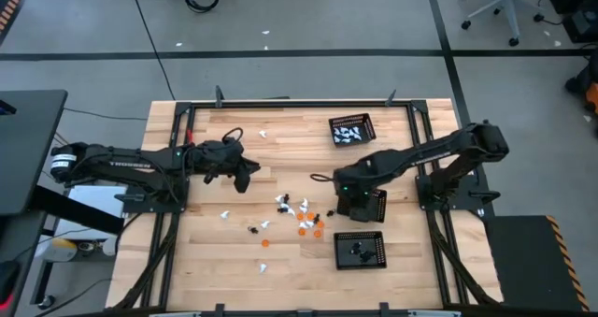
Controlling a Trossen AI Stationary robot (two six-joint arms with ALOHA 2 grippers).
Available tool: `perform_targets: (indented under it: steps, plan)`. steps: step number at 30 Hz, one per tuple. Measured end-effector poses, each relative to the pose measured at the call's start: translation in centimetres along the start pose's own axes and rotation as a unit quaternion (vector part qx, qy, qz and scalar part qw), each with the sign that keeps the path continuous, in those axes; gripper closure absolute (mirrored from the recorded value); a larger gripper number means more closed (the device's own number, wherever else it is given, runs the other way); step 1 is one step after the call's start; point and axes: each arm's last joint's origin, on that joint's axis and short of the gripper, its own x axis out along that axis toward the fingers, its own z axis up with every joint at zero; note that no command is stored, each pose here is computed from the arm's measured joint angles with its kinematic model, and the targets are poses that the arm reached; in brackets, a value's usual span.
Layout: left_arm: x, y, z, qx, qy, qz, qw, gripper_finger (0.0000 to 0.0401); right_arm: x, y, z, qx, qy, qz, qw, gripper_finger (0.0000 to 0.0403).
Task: Sort Halloween decoration
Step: Put the orange pumpkin toy into the center black bin, then put the white ghost toy into the top black bin
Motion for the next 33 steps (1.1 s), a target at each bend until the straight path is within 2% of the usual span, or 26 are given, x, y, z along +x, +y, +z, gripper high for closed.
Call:
perform_targets:
  steps: [5,11,14,18,20,24,30,33]
  plan:
    - [0.0,0.6,1.2,-0.018,-0.031,0.011,0.999,0.0332,2.3,-1.0,-2.1,0.007,0.013,-0.007,1.0,0.0296]
    - [0.6,0.1,3.8,-0.021,-0.032,0.031,0.999,0.0332,3.6,-1.6,-3.2,0.001,0.039,-0.01,0.999,0.0287]
    - [1.7,0.1,4.5,0.003,-0.007,0.044,0.999,0.0332,3.5,-1.7,-3.3,-0.009,0.043,0.004,0.999,0.027]
    - [3.6,0.3,4.8,0.034,0.041,0.025,0.998,0.0332,3.0,-2.0,-3.3,-0.012,0.038,0.017,0.999,0.0248]
    - [4.4,0.5,4.8,0.043,0.062,0.036,0.997,0.0332,2.6,-2.2,-3.4,-0.009,0.034,0.023,0.999,0.024]
    - [5.0,2.6,5.0,0.024,0.09,0.089,0.992,0.0332,1.5,-2.5,-3.6,-0.004,0.021,0.029,0.999,0.0234]
    - [5.1,6.8,7.5,0.006,0.149,0.161,0.976,0.0331,-0.9,-3.0,-3.0,0.006,-0.035,0.021,0.999,0.0238]
    - [5.9,8.4,9.1,0.004,0.17,0.17,0.971,0.0316,-2.1,-3.4,-2.1,0.018,-0.051,0.005,0.999,0.0238]
